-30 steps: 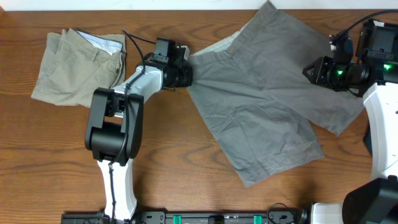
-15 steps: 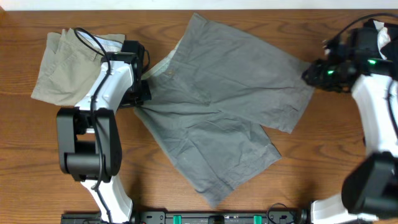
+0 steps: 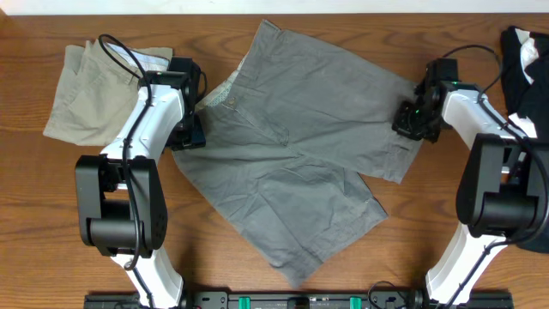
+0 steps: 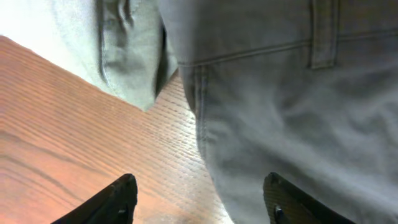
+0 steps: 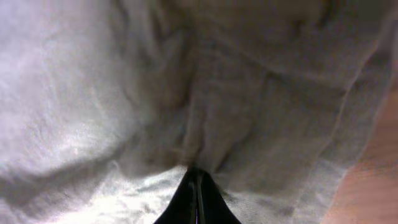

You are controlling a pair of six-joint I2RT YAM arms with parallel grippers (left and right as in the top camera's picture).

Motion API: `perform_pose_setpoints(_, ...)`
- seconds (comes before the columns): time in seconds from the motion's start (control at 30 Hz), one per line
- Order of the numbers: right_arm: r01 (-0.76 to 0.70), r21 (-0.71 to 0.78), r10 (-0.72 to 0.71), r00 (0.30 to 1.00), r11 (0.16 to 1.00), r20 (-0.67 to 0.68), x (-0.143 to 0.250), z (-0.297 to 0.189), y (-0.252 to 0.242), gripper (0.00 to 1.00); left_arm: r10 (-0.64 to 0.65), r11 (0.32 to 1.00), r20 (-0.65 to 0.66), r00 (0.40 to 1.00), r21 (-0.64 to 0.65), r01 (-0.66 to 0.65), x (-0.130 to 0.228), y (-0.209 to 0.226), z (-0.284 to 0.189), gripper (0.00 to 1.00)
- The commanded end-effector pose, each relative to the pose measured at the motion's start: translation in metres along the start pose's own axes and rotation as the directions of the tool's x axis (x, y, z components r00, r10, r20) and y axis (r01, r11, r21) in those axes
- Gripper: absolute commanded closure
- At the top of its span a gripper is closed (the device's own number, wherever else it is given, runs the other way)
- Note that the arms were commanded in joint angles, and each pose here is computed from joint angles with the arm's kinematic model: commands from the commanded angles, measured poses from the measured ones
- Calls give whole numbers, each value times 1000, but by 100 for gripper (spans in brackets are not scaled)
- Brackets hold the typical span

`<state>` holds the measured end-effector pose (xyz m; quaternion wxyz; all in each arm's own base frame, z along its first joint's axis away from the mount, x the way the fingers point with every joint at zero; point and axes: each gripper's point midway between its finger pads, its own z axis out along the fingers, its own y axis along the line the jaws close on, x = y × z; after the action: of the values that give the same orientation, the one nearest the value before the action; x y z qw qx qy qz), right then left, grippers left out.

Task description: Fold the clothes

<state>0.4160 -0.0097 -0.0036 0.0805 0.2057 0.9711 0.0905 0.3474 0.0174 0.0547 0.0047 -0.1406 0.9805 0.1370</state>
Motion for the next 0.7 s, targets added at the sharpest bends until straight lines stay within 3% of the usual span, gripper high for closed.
perform_pose_setpoints(0.0,-67,158,67,998,985,5,-1,37,-40,99,7,1000,27,1000,-13,-7,0,8,-10,30)
perform_pose_setpoints(0.1,-108,252,88,992,962,90,-17,49,-63,99,3,1000,43,999,-7,-2,-1,8,-15,24)
perform_pose_setpoints(0.23,-162,218,123,976,962,183,-46,56,-74,99,-2,1000,55,998,-1,2,-4,8,-16,15)
perform_pose_setpoints(0.3,-175,139,140,964,975,228,-67,52,-70,99,-2,1000,51,999,18,1,-3,4,-16,13)
perform_pose_setpoints(0.4,-52,-73,72,949,996,306,-104,40,-39,99,-3,997,48,999,73,0,-4,-5,-17,12)
perform_pose_setpoints(0.6,98,-385,55,929,918,367,-135,-19,9,90,-5,992,45,999,127,-1,-5,-15,-18,12)
perform_pose_setpoints(0.63,116,-421,57,924,899,377,-138,-35,12,87,4,992,41,999,125,-9,-3,-15,-18,14)
perform_pose_setpoints(0.67,131,-448,60,920,885,388,-139,-52,14,85,7,992,35,999,122,-11,-2,-14,-19,21)
